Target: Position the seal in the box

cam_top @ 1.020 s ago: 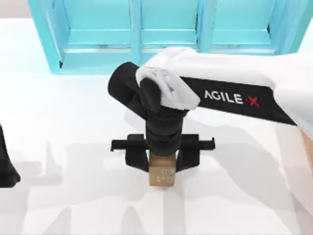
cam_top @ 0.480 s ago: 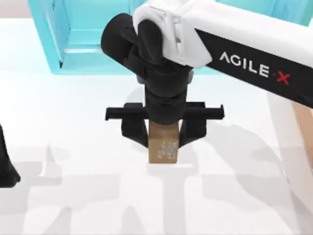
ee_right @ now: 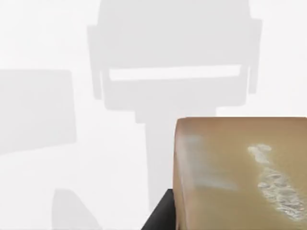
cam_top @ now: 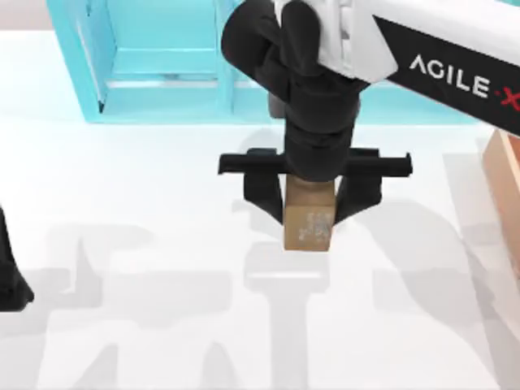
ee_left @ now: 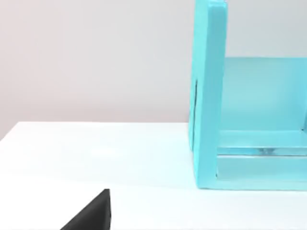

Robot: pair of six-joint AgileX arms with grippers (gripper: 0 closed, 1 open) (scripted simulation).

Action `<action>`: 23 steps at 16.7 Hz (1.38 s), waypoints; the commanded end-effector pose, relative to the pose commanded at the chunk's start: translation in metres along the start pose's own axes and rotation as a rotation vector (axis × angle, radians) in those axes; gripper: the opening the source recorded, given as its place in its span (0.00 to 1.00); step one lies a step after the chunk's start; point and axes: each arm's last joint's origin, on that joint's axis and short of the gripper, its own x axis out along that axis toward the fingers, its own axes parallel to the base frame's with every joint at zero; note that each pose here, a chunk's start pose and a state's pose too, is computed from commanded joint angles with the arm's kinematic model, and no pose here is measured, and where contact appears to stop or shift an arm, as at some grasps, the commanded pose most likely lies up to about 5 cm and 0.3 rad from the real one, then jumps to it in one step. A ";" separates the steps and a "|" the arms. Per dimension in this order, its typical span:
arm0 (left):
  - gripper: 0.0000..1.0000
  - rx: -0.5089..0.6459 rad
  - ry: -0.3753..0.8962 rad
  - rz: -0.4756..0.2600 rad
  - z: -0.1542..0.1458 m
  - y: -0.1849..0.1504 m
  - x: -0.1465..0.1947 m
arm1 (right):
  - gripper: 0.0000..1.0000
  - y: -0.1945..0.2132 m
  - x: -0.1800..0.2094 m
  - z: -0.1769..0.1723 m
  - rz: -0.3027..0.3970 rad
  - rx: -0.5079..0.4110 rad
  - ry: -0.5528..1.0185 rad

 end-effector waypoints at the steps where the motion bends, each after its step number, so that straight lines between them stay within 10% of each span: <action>1: 1.00 0.000 0.000 0.000 0.000 0.000 0.000 | 0.00 -0.018 -0.003 0.012 -0.001 0.015 0.002; 8: 1.00 0.000 0.000 0.000 0.000 0.000 0.000 | 0.00 -0.188 -0.023 0.074 0.007 -0.067 -0.013; 14: 1.00 0.000 0.000 0.000 0.000 0.000 0.000 | 0.00 -0.343 -0.036 0.056 0.008 -0.081 -0.026; 23: 1.00 0.000 0.000 0.000 0.000 0.000 0.000 | 0.00 -0.380 -0.037 0.032 0.006 -0.043 -0.016</action>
